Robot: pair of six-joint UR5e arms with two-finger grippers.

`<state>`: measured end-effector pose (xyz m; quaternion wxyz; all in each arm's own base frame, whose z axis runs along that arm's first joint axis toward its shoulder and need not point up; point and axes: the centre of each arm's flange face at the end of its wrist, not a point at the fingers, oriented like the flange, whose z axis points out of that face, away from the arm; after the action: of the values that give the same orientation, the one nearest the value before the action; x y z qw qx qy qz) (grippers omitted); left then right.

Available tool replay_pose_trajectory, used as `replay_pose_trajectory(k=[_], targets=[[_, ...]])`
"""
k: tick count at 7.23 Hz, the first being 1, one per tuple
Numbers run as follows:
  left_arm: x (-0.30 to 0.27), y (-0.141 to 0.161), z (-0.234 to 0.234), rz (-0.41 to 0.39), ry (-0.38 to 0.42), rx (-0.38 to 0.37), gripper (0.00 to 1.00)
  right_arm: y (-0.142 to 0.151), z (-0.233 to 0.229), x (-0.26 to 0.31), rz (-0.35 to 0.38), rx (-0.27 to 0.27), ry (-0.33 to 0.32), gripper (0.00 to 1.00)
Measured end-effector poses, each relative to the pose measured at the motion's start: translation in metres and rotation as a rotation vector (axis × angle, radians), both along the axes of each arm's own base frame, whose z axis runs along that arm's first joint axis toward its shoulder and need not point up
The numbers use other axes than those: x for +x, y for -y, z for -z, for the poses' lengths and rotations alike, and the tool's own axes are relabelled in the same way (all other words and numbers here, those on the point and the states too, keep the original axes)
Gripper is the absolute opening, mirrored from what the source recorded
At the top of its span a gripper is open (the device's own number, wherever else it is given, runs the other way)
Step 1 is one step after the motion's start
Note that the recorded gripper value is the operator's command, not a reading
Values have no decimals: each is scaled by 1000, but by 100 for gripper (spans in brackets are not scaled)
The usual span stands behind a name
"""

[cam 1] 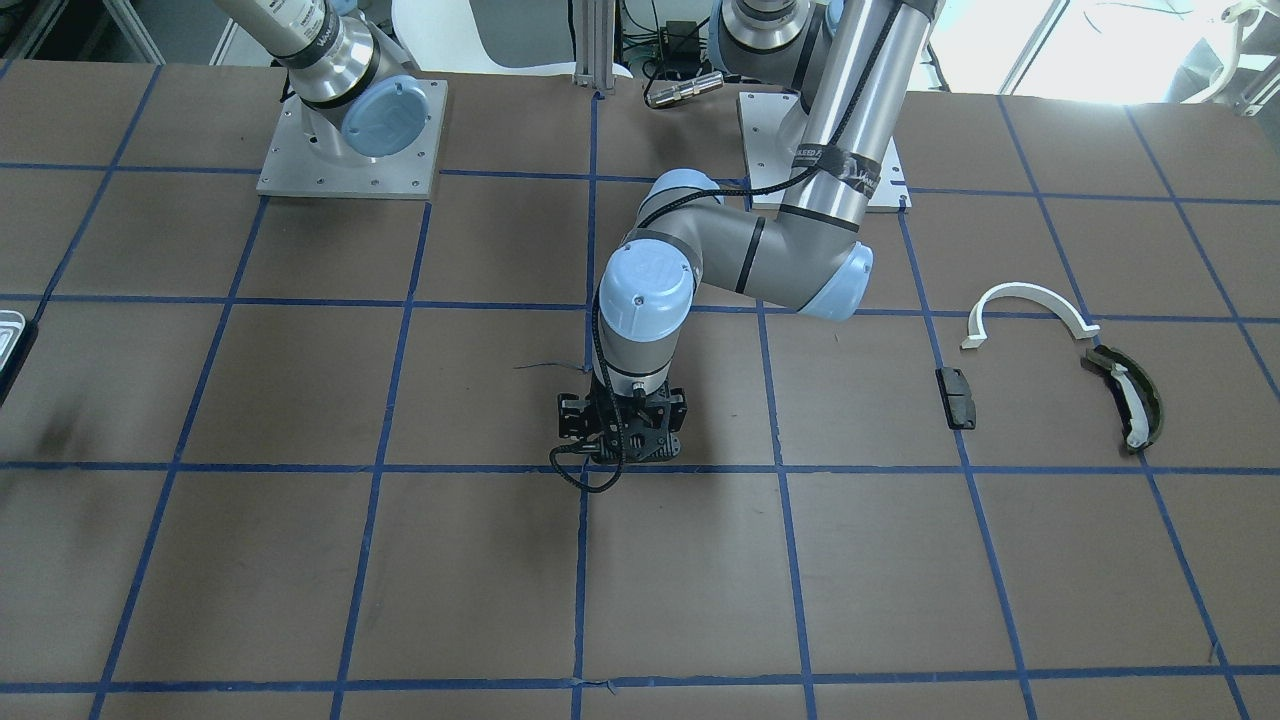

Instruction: Place bearing gear from tray to pile

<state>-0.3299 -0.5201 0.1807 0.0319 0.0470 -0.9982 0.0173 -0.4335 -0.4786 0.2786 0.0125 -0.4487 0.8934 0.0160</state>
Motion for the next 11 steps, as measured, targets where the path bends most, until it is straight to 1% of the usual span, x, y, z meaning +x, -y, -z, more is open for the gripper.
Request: replay_pose_trajectory(k=[1,2,3,4,5,6,7,8,9,10,11], targets=[[0,0,3,-1,1,6,65,2,26,-23,-38,-6,17,85],[-1,1,7,0,2,11,50,1,50,-39,-47,-7,29,83],[-2,2,8,5,2,11,31,0,66,-46,-48,-4,40,82],[-3,2,7,14,4,9,18,0,75,-49,-49,-6,45,78],[-3,2,5,20,6,5,5,0,81,-51,-50,-13,46,72],[-3,1,2,24,9,3,1,-2,89,-54,-50,-15,51,65],[-3,-1,2,29,13,5,1,-4,97,-57,-46,-14,58,50],[-2,1,-2,30,11,-3,7,-6,100,-60,-41,-14,61,24],[7,10,-18,35,6,-20,7,-8,101,-61,-36,-12,60,1],[31,25,-38,51,14,-17,1,-9,100,-63,-29,-10,58,0],[71,42,-58,66,39,5,0,-9,98,-63,-25,-7,57,0]])
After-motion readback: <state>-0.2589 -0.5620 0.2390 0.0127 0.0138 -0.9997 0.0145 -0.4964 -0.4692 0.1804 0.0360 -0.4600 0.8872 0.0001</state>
